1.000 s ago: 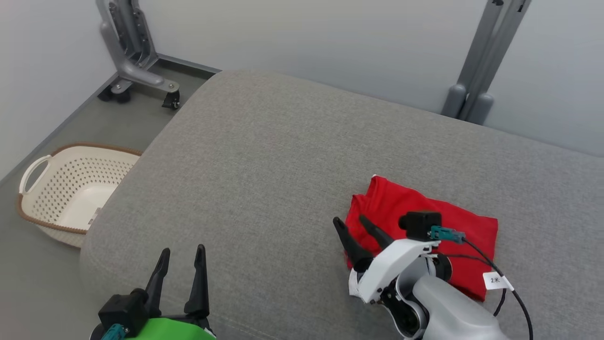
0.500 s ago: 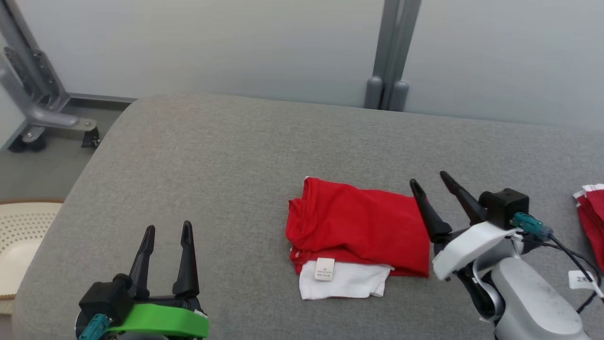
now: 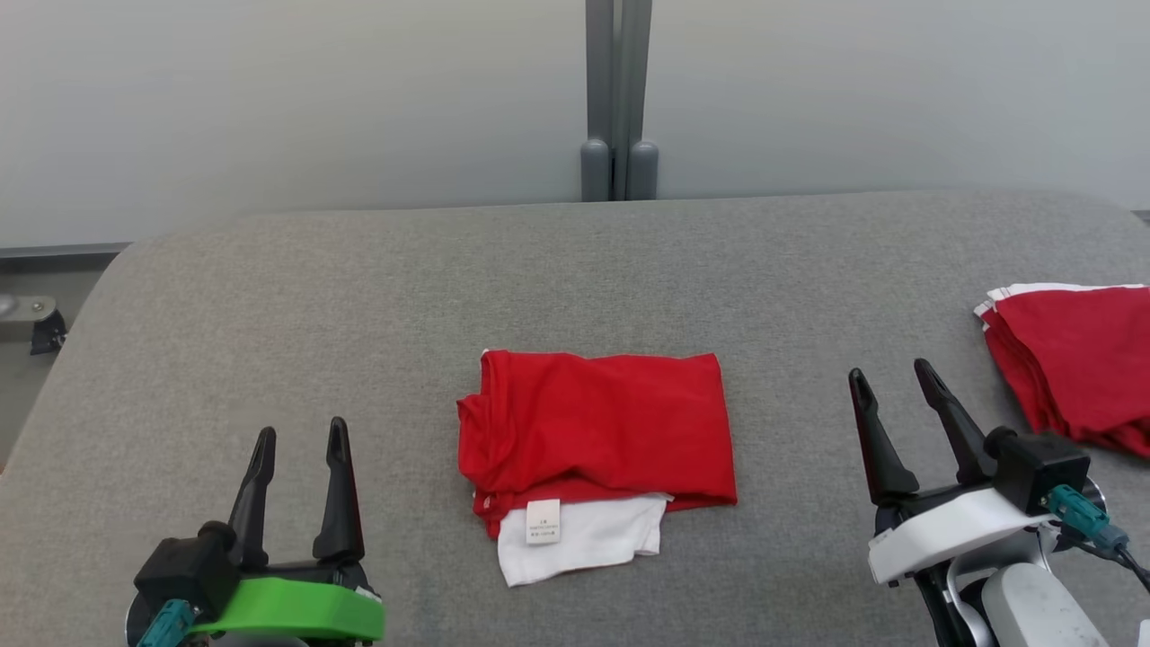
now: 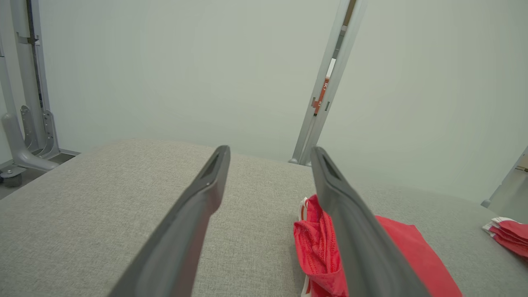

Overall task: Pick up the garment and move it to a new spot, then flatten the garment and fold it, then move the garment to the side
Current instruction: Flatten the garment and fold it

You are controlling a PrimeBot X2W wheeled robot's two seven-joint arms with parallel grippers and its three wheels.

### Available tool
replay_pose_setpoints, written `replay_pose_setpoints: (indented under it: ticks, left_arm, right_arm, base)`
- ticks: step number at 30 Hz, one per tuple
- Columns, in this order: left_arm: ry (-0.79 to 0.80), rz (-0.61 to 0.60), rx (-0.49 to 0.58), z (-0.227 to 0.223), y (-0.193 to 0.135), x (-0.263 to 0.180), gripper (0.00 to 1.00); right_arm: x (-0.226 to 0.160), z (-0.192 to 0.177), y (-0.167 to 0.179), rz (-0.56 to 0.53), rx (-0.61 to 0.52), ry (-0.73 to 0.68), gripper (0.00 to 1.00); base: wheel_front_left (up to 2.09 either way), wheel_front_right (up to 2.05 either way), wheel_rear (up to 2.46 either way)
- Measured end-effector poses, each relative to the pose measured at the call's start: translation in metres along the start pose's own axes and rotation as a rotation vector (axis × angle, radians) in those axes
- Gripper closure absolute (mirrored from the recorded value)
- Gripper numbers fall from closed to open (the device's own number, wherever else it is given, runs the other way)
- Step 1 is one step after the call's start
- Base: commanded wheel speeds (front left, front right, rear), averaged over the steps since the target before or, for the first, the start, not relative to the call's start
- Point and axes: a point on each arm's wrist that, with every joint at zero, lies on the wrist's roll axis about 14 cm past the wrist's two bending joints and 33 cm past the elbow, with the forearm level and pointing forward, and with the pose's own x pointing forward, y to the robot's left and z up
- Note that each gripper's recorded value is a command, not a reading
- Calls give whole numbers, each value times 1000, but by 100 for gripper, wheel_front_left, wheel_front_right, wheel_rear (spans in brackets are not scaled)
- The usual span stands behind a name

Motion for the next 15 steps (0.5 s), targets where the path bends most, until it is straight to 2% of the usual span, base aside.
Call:
replay_pose_setpoints:
  ticks: [15]
  left_arm:
    - [46, -34, 23, -15, -9, 0, 0]
  right_arm:
    - [-13, -11, -4, -50, 17, 27, 0]
  base:
    - [0, 0, 0]
